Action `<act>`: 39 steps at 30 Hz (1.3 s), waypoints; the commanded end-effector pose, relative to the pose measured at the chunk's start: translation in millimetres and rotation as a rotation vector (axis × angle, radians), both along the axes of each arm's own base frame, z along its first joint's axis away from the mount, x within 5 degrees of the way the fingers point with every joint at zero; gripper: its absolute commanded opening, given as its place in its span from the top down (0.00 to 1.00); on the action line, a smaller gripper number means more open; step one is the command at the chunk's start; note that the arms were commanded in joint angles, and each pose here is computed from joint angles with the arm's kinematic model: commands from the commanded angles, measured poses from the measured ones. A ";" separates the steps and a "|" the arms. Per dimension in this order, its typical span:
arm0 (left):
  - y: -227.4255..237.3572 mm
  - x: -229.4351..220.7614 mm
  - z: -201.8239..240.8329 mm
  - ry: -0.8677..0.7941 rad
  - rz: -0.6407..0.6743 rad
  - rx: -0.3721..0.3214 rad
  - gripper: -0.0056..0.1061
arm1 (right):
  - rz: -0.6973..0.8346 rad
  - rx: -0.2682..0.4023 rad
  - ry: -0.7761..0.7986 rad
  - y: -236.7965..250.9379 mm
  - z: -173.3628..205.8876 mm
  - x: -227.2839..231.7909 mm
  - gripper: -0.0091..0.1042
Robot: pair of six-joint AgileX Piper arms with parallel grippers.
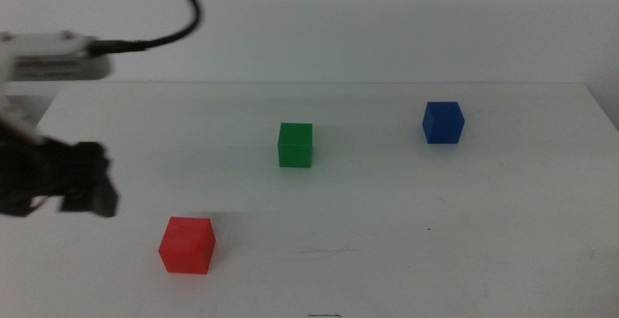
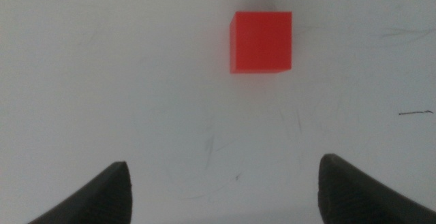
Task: Stack red cubes first, then green, then blue cubes in a specific spot.
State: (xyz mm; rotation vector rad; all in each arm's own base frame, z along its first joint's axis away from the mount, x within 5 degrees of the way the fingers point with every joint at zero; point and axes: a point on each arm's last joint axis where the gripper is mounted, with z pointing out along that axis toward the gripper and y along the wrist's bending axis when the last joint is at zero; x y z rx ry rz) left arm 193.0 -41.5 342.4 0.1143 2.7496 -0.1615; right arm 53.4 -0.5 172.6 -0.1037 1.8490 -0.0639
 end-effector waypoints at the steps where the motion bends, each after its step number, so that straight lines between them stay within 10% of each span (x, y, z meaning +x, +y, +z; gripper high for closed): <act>1: -15.3 14.4 10.1 -0.049 0.012 -0.006 0.11 | 0.001 -0.017 -0.117 -0.2 14.0 -0.2 0.20; 39: -74.7 131.5 -128.2 0.247 -0.102 0.034 0.11 | 0.001 -0.017 -0.117 -0.2 14.0 -0.2 0.20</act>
